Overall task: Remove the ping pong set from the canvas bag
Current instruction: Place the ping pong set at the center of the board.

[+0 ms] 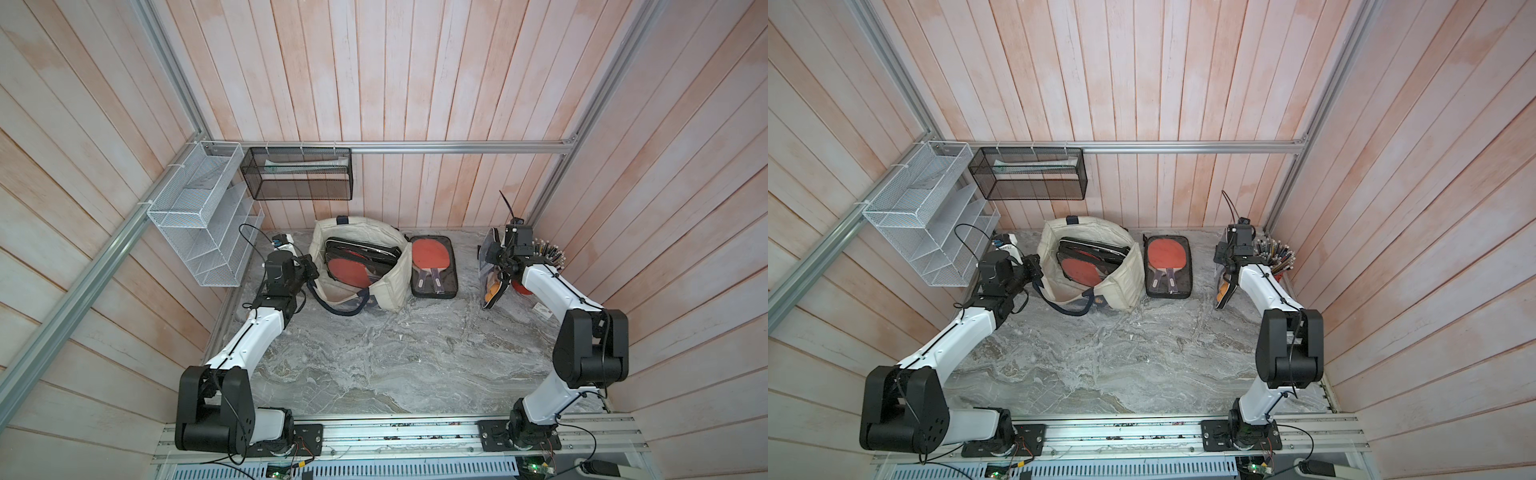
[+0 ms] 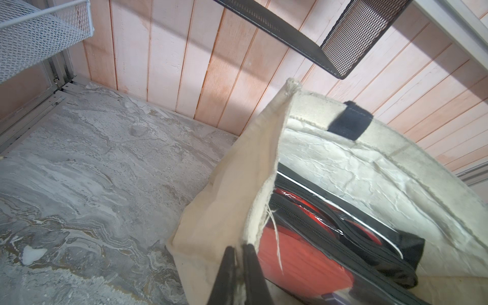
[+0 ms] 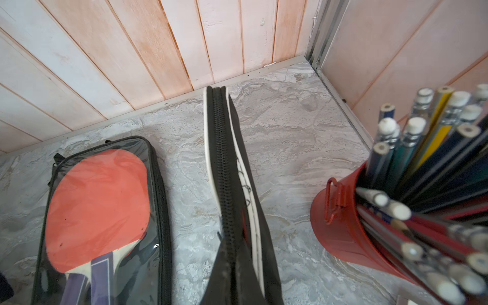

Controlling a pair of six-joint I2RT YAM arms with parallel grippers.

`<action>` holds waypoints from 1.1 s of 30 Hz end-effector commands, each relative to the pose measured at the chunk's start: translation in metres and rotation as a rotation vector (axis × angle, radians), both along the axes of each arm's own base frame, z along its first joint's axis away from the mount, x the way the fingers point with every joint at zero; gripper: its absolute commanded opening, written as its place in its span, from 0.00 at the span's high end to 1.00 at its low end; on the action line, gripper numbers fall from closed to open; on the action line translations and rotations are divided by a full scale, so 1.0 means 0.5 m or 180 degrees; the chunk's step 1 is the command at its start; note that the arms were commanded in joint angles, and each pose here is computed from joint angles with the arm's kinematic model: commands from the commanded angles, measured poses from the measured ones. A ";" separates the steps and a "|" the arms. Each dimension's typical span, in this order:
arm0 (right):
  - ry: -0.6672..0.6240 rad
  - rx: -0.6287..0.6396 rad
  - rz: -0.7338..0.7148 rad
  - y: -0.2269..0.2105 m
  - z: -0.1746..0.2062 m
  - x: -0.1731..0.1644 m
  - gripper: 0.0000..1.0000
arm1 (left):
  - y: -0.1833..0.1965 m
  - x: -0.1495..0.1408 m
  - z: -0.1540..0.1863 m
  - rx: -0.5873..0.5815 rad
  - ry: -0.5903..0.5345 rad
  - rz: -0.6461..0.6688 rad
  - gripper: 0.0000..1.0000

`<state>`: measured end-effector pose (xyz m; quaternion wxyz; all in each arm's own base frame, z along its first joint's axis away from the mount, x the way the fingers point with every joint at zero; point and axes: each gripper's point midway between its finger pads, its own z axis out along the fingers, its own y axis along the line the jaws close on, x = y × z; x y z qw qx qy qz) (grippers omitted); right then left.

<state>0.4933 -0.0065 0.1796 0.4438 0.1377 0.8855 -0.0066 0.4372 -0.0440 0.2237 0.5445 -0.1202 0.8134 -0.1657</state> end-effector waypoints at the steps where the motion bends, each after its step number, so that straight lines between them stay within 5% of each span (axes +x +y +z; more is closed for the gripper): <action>1: 0.0013 -0.0161 -0.0059 -0.011 -0.015 0.014 1.00 | -0.004 0.004 -0.007 0.0015 0.0033 -0.0037 1.00; 33: 0.0669 -0.0420 0.0060 0.020 -0.182 0.075 1.00 | -0.008 0.009 -0.007 0.0035 0.0025 -0.0044 1.00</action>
